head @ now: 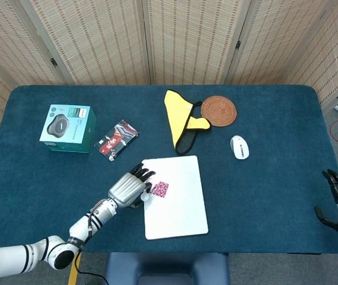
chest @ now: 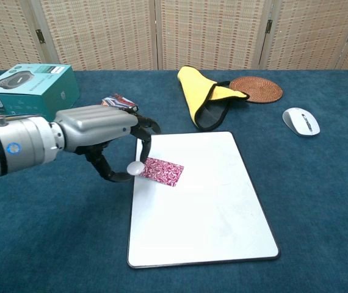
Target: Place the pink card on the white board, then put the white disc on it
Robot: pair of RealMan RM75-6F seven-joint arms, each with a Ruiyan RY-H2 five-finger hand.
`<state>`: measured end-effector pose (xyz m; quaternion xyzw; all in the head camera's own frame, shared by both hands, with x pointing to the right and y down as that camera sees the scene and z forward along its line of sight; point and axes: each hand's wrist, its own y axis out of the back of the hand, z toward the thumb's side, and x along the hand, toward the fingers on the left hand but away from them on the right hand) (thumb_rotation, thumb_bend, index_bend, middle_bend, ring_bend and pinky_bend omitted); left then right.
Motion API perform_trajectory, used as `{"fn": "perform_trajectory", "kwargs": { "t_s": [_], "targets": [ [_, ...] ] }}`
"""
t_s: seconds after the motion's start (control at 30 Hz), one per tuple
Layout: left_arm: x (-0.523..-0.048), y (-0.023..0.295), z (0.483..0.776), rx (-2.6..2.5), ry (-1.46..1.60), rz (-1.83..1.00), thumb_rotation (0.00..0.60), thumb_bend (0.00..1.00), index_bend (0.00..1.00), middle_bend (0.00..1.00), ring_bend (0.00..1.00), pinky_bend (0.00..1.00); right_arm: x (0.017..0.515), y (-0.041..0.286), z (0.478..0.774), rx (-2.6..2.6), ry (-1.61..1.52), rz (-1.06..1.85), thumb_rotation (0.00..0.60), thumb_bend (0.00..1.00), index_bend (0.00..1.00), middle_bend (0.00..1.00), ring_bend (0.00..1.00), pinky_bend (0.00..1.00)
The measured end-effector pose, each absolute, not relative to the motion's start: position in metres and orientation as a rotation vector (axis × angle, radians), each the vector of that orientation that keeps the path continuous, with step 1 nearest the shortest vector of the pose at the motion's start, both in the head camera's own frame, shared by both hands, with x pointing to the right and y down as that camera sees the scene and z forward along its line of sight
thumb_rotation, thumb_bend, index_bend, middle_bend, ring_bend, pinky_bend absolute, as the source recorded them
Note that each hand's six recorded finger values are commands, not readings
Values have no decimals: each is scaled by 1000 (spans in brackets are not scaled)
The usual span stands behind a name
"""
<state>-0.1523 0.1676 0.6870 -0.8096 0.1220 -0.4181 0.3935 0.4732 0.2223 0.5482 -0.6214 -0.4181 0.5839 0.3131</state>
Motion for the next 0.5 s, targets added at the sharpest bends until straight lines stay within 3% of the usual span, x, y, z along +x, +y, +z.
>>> {"fn": "perform_trajectory", "kwargs": {
  "t_s": [0.5],
  "targets": [
    [-99,147,715,-2060,291,-1135,600,373,478,147,127,0,481,224,546,-1623,-1118,1559,600,368,58,91,123,24]
  ]
}}
